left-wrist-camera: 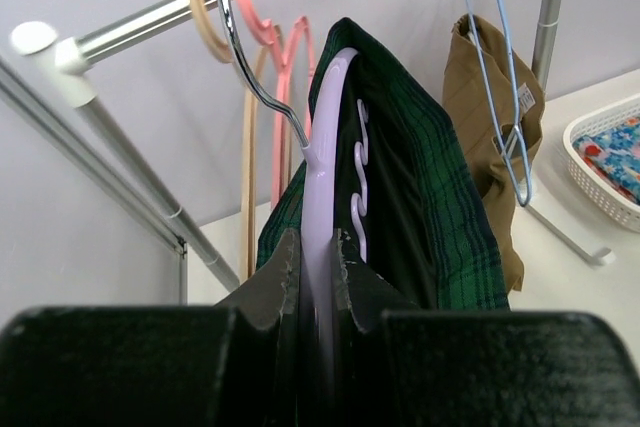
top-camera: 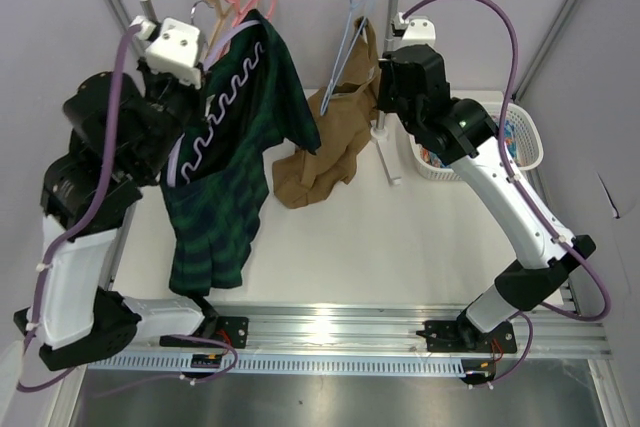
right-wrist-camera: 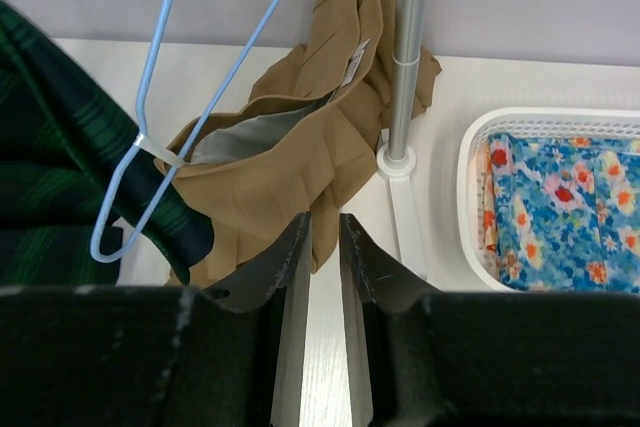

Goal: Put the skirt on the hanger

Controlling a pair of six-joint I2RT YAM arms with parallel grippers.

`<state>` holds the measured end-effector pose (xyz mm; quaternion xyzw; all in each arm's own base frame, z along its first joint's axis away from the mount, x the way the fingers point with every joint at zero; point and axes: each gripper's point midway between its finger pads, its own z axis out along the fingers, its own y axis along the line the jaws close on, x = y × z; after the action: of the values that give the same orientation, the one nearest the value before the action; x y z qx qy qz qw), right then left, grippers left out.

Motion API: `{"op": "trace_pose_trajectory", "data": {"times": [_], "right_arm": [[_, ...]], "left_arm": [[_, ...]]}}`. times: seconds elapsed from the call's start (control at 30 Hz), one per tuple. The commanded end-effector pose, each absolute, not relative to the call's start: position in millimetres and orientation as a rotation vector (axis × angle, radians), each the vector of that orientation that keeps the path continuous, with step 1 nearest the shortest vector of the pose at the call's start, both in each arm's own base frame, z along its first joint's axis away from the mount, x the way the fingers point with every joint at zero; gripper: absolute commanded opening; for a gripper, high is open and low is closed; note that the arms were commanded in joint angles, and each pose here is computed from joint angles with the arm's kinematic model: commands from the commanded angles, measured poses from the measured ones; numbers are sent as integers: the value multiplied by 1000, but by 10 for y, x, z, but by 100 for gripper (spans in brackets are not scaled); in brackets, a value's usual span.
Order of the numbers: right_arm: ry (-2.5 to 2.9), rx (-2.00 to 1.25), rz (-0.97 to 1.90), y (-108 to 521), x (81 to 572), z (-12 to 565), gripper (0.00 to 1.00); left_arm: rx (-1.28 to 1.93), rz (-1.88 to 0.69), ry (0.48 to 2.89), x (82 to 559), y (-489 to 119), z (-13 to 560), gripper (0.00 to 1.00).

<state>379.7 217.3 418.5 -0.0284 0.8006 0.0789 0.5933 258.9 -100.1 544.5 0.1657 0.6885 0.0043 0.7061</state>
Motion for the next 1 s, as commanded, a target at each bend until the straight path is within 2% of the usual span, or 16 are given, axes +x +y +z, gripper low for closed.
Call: {"op": "trace_pose_trajectory", "data": {"times": [0.0, 0.27, 0.97], "right_arm": [[1814, -28, 208, 2065, 3688, 4380, 23], [1815, -23, 200, 1946, 3650, 4340, 22], [1796, -2, 207, 1722, 3597, 4357, 23]], "left_arm": [[299, -32, 1370, 2763, -1120, 5907, 0], [270, 23, 1381, 3159, -1190, 5917, 0], [257, -58, 1360, 3889, -1332, 5945, 0]]}}
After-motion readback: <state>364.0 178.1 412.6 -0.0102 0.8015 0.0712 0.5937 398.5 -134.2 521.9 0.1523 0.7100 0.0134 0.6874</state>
